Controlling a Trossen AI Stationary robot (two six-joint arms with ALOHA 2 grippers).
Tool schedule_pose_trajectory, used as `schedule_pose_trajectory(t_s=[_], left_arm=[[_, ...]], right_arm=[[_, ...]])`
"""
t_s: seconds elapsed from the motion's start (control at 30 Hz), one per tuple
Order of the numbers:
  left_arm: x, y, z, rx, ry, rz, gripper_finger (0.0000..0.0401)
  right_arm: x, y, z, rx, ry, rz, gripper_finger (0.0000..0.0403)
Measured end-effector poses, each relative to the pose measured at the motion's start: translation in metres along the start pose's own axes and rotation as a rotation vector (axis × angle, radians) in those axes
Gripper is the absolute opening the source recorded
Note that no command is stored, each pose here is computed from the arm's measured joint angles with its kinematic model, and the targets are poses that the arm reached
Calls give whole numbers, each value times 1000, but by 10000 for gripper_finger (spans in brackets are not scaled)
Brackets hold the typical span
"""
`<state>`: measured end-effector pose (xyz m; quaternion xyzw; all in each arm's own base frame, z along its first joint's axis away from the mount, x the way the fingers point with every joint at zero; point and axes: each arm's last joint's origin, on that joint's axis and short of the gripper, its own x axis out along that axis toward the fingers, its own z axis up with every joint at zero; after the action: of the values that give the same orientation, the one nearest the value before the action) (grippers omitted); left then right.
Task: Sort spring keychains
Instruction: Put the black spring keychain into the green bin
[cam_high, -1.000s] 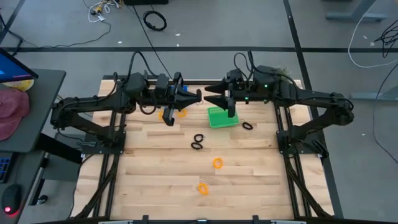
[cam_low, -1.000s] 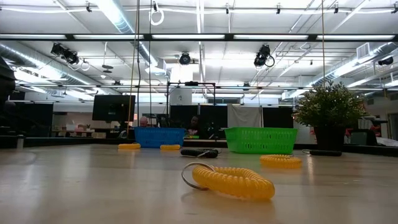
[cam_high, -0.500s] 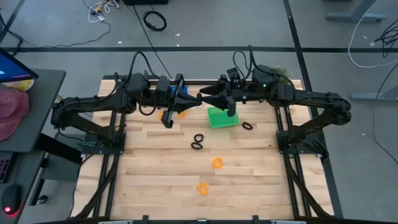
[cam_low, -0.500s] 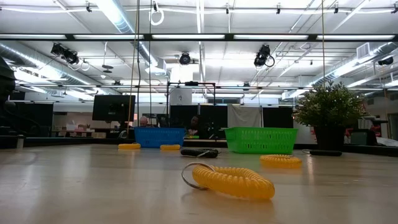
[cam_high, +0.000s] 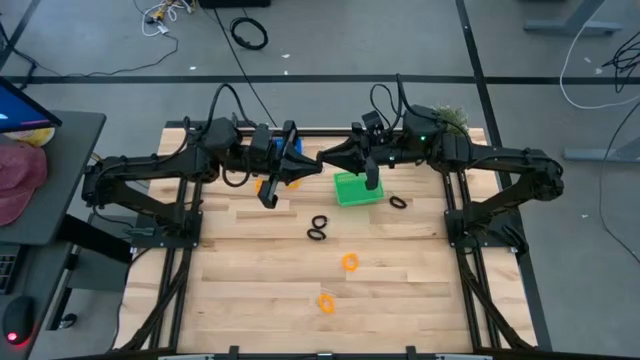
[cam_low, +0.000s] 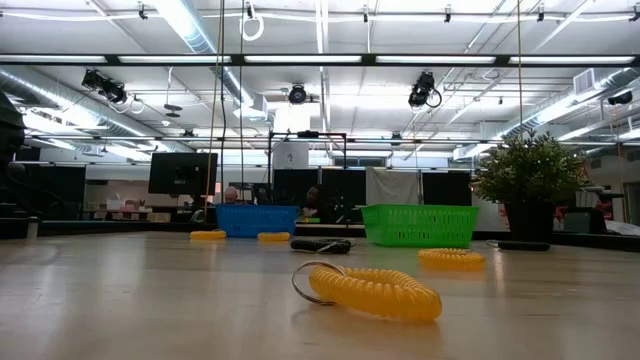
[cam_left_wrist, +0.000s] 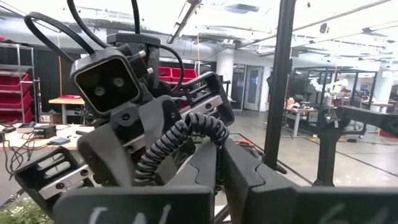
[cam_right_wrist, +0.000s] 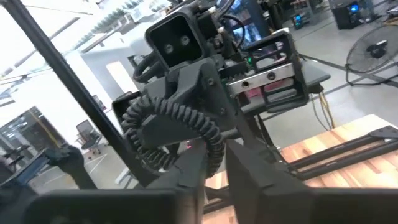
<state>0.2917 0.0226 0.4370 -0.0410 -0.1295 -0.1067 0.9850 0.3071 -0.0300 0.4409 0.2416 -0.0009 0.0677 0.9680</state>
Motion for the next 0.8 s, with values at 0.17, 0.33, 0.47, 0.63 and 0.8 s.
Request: schedule_pose_trajectory(t_s=[0.17,0.33,0.47,0.63,0.8], left_arm=[[0,0,-1,-2,5,1,13],[0,1,-2,-12,21,23,22],[0,1,-2,-10,22,24,30],[-1,1,-1,25,12,23,8],[-2,0,4,39,-28,16,11]], right_arm=[[0,1,0,-8,12,27,7],[0,1,0,-11,13,28,3],[0,1,0,-9,18,37,2],[-3,1,-3,18,80,60,16],[-4,-1,-6,33,133,76,76]])
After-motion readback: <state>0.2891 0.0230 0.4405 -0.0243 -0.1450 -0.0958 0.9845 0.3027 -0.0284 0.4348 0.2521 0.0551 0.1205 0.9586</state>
